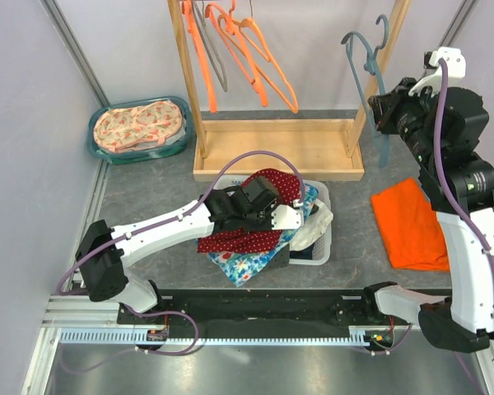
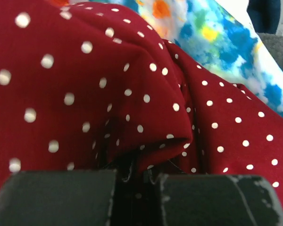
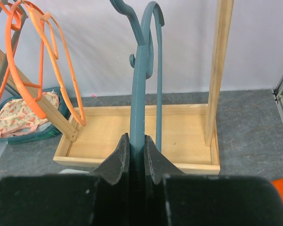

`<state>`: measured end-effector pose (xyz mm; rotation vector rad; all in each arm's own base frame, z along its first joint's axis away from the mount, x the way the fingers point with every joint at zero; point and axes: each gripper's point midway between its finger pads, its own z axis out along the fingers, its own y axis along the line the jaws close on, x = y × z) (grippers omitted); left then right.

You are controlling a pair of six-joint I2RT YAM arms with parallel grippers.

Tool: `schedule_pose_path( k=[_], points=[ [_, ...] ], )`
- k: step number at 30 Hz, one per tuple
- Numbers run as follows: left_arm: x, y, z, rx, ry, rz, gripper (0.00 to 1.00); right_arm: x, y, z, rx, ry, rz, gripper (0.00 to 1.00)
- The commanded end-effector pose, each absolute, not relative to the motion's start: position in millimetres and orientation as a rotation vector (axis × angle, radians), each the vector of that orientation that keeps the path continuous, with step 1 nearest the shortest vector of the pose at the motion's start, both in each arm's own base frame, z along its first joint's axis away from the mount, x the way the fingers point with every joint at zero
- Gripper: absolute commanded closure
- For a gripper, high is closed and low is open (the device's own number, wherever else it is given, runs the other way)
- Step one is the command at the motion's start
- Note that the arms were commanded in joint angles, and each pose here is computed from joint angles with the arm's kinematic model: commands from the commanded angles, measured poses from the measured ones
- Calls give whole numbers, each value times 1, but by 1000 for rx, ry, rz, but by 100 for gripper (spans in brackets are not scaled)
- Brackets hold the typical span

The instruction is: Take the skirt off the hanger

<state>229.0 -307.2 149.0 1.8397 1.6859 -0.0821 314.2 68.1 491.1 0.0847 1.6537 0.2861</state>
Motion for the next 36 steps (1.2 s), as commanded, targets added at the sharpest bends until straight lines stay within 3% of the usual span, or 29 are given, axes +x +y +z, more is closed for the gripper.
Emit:
schedule_pose_path(
  k=[1,3,5,6,7,9,10,21,29,36],
  points=[
    [218,-294,140,1902,1676,-86,98,323,72,518,88,1585,313,100],
    [214,-283,117,1953,1714,-53,96,335,77,519,98,1585,332,100],
    [213,-277,103,1976,1741,-30,86,348,83,525,89,1573,349,100],
    [211,-271,90,2001,1767,-9,66,353,86,527,78,1572,357,100],
    [211,-269,84,2008,1776,3,53,358,88,529,72,1570,359,100],
    [216,-265,69,1984,1796,46,12,373,93,535,54,1570,358,100],
    [217,-264,65,1976,1800,51,1,383,97,530,44,1586,358,100],
    [219,-254,50,1983,1817,114,0,419,103,531,22,1572,328,100],
    [216,-286,169,1794,1708,-152,0,436,109,535,11,1559,339,100],
    [228,-294,243,1669,1607,-144,0,453,118,541,8,1535,378,100]
  ],
)
